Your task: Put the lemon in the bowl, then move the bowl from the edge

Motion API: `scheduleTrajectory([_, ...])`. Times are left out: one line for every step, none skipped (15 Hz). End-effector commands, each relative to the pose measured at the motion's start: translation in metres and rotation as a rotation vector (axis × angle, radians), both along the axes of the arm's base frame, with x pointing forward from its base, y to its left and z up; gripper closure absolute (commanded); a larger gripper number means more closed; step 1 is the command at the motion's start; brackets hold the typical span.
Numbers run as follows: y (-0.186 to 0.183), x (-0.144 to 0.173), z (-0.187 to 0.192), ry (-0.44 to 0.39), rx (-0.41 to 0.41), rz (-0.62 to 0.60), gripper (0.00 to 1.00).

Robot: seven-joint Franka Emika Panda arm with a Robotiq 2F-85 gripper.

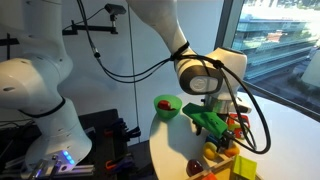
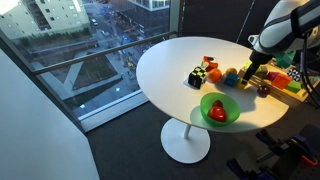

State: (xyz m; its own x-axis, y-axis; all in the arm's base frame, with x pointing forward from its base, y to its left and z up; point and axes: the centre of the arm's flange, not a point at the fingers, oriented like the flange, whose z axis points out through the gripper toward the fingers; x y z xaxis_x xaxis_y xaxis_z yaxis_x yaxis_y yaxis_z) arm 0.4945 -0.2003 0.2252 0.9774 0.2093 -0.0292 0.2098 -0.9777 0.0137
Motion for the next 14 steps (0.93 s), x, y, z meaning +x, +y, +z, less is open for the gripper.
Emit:
scheduleTrajectory([-0.015, 0.009, -0.009, -0.029, 0.015, 0.008, 0.00])
scheduleTrajectory([-0.016, 0.010, -0.012, -0.031, 0.018, 0.006, 0.00])
scheduleTrajectory([-0.017, 0.011, -0.015, -0.033, 0.025, 0.003, 0.00])
scheduleTrajectory([-0.017, 0.012, -0.018, -0.033, 0.031, 0.003, 0.00])
scheduleTrajectory([-0.016, 0.013, -0.020, -0.034, 0.037, 0.004, 0.00])
scheduleTrajectory([-0.015, 0.015, -0.023, -0.034, 0.042, 0.004, 0.00])
scheduleTrajectory([-0.013, 0.016, -0.025, -0.034, 0.047, 0.007, 0.00])
scheduleTrajectory([-0.012, 0.018, -0.027, -0.035, 0.050, 0.010, 0.00])
scheduleTrajectory([-0.010, 0.019, -0.029, -0.033, 0.051, 0.013, 0.00])
scheduleTrajectory([-0.009, 0.019, -0.030, -0.032, 0.050, 0.016, 0.00])
scheduleTrajectory([-0.008, 0.020, -0.032, -0.030, 0.045, 0.018, 0.00])
scheduleTrajectory([-0.008, 0.020, -0.034, -0.028, 0.044, 0.019, 0.00])
scheduleTrajectory([-0.008, 0.020, -0.036, -0.027, 0.042, 0.019, 0.00])
scheduleTrajectory([-0.008, 0.020, -0.037, -0.026, 0.042, 0.018, 0.04])
